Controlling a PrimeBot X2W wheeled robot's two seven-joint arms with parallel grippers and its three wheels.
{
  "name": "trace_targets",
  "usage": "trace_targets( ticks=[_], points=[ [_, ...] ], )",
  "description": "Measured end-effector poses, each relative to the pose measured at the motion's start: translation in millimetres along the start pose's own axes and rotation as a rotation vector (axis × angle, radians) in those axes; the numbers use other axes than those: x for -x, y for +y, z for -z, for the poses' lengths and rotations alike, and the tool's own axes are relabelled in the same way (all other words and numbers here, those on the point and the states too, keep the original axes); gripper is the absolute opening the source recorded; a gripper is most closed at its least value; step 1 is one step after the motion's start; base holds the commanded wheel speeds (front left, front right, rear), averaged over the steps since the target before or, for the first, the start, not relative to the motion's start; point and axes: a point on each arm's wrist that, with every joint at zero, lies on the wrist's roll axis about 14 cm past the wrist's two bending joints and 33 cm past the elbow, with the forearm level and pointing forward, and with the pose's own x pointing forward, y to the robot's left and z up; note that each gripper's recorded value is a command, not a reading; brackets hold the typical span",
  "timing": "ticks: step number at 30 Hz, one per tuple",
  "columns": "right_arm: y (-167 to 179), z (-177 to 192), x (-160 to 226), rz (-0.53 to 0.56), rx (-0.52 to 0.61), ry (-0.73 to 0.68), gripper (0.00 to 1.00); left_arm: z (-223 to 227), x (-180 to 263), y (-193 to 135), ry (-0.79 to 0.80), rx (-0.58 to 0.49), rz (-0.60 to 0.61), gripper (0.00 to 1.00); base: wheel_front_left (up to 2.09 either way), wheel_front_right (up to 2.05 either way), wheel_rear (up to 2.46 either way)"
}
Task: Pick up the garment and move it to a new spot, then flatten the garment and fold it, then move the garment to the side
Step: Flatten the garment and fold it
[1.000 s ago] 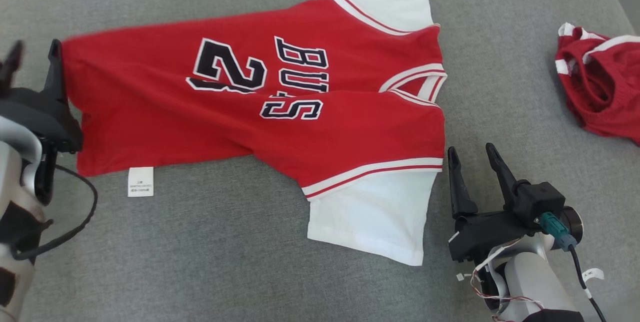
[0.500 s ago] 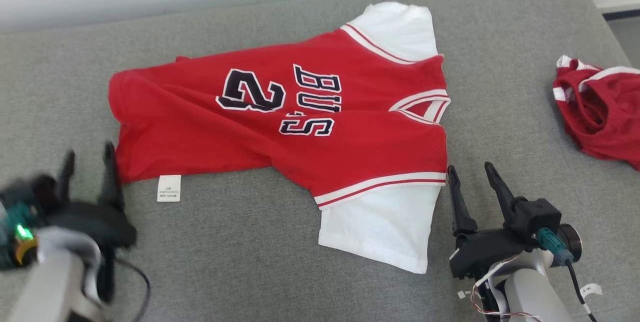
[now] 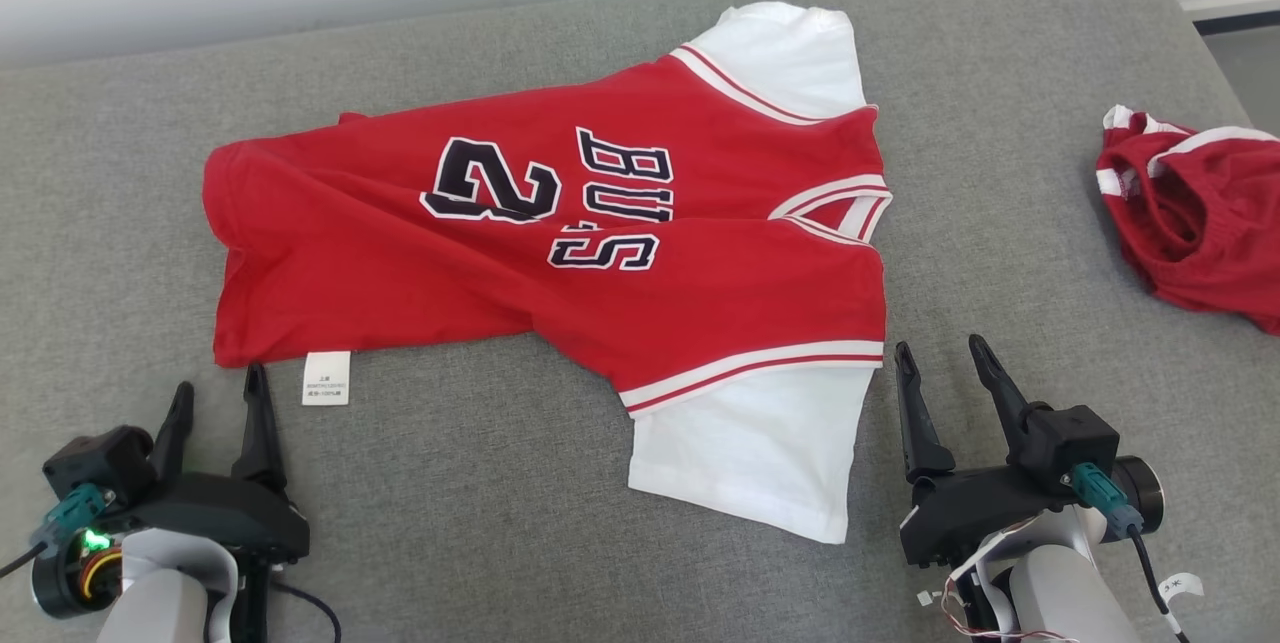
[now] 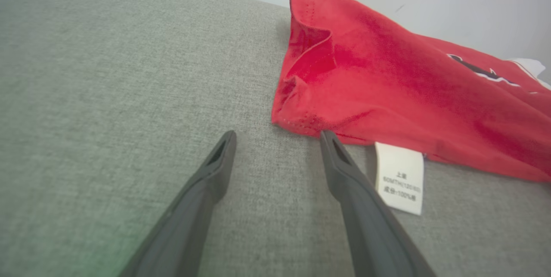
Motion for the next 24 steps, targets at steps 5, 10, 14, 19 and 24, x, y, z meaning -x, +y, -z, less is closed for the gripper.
trace_targets(
  ticks=[5, 10, 14, 19, 24],
  points=[
    [-2, 5, 0, 0.007, 0.001, 0.014, 1.0, -5, -8, -6, -0.019, -0.003, 0.015, 1.0, 0.0, 0.0, 0.0],
    [-4, 7, -3, 0.009, 0.002, 0.021, 1.0, -2, -15, -15, -0.014, -0.019, 0.039, 1.0, 0.0, 0.0, 0.0],
    [-5, 10, -3, 0.012, 0.002, 0.032, 1.0, -1, -20, -14, -0.01, -0.024, 0.033, 0.88, 0.0, 0.0, 0.0],
    [-6, 10, -3, 0.017, 0.001, 0.031, 1.0, 0, -21, -16, -0.008, -0.031, 0.031, 0.0, 0.0, 0.0, 0.0],
    [-8, 6, 0, 0.025, -0.006, 0.022, 1.0, -6, -12, -20, -0.032, -0.027, 0.036, 0.0, 0.0, 0.0, 0.0]
  ],
)
